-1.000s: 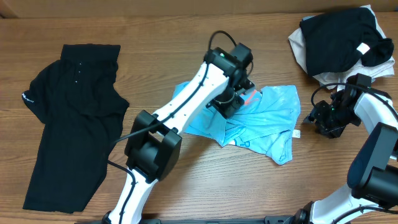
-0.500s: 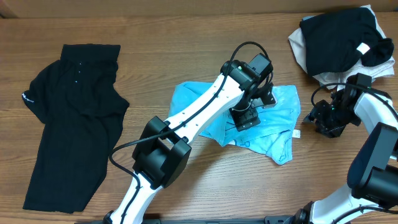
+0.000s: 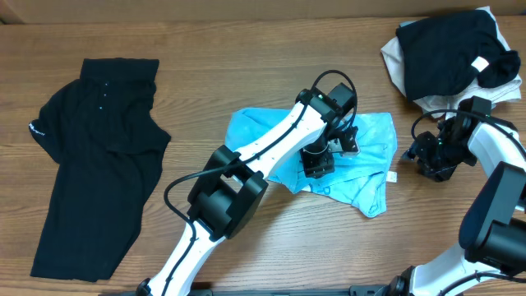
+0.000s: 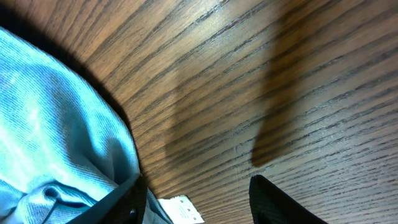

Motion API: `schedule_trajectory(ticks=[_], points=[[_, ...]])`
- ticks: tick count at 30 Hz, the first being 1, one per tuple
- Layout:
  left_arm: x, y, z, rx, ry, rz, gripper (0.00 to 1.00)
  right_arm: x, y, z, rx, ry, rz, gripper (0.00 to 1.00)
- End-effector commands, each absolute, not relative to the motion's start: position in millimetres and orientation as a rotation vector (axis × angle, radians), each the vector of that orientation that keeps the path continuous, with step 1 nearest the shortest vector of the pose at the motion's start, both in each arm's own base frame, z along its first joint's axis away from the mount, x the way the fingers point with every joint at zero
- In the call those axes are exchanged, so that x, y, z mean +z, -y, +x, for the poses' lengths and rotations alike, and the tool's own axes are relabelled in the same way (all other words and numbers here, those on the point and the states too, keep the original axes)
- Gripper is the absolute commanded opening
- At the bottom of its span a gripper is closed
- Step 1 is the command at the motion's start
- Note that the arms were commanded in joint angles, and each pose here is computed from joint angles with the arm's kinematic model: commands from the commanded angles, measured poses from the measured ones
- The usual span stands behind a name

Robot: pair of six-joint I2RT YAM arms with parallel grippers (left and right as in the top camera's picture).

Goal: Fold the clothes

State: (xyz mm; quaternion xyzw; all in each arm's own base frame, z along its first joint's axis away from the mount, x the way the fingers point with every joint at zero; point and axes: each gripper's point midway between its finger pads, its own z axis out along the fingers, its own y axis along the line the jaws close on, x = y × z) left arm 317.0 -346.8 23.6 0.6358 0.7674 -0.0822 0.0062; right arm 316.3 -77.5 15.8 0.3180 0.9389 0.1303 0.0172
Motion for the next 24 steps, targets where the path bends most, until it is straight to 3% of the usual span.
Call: schedule_trajectory(ticks=[1,5,9,11,16,24], points=[[16.6,349.9,313.2,-0.292,-2.384,2.022,0.67,27.9,85.1,324.2,0.362,-2.879,0.959,0.57],[17.4,355.5,314.6,-0.321,-2.364,2.011,0.49,27.9,85.2,324.1,0.361,-2.879,0.959,0.57],[17.3,355.5,314.7,-0.319,-2.365,2.010,0.15,27.7,85.9,323.9,0.354,-2.880,0.959,0.57],[17.6,355.6,314.8,-0.319,-2.364,2.010,0.04,27.5,87.0,323.5,0.344,-2.882,0.961,0.58],[20.2,354.3,319.1,-0.284,-2.377,1.987,0.04,27.5,87.0,323.5,0.344,-2.882,0.961,0.58],[59.3,328.2,390.2,0.059,-2.508,1.564,0.04,27.5,87.2,324.2,0.344,-2.879,0.959,0.58]])
